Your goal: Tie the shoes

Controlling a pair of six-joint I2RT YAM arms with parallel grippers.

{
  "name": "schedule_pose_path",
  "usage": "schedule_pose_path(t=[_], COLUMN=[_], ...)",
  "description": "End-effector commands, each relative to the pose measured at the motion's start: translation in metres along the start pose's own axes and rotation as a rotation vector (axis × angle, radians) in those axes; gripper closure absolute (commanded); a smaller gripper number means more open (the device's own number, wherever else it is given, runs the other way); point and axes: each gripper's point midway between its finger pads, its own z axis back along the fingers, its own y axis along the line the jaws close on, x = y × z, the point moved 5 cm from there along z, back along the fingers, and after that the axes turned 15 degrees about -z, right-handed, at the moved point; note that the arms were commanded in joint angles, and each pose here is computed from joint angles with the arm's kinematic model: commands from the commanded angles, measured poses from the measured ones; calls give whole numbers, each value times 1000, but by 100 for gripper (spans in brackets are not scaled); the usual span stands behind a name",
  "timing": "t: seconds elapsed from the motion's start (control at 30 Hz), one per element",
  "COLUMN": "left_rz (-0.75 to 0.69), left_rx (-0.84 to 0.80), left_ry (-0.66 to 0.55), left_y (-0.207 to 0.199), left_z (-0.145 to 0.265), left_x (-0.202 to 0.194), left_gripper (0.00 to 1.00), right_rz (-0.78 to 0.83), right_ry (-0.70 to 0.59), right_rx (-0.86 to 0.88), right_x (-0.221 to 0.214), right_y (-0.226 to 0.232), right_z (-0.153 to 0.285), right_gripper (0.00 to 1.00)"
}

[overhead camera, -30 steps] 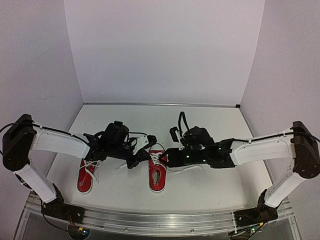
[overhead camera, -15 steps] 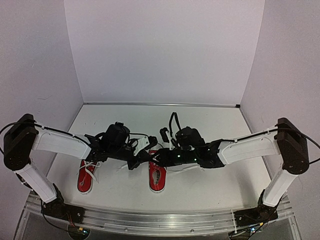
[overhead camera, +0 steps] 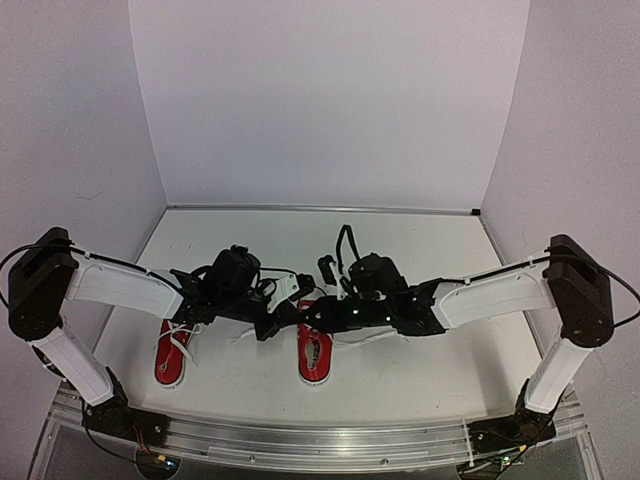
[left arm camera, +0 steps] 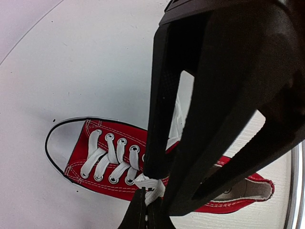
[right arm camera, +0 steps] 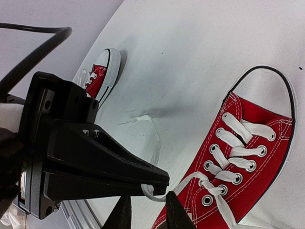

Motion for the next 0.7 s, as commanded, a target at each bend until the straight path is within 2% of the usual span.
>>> schedule_pose_path(t=[0.0,0.17,0.27,0.33,0.47,0.6,0.67], left_rz=[-33,-34,-36,-37,-37,-35,-31], left_rx=[-3,-3,-6,-6,-5,22,39], left_ry=[-59,-61,-68,-69,-66,-32,-12], left_y=[0,-1,-1,-1,-1,-1,1], left_z=[1,2,3,3,3,5,9], left_x=[14,14,16,16,15,7,0], left_gripper=[100,100,100,100,98,84,74], right_rz=[10,3,2,3,5,7,6], right_ry=[-30,-22,-22,-24,-37,-68,-85], right_rx=[28,15,12,13,13,14,12], right_x=[9,7,7,7,9,13,15], right_y=[10,5,4,5,6,9,10], right_z=[-7,-11,-11,-11,-6,5,11], right_gripper=[79,82,95,100,100,100,100])
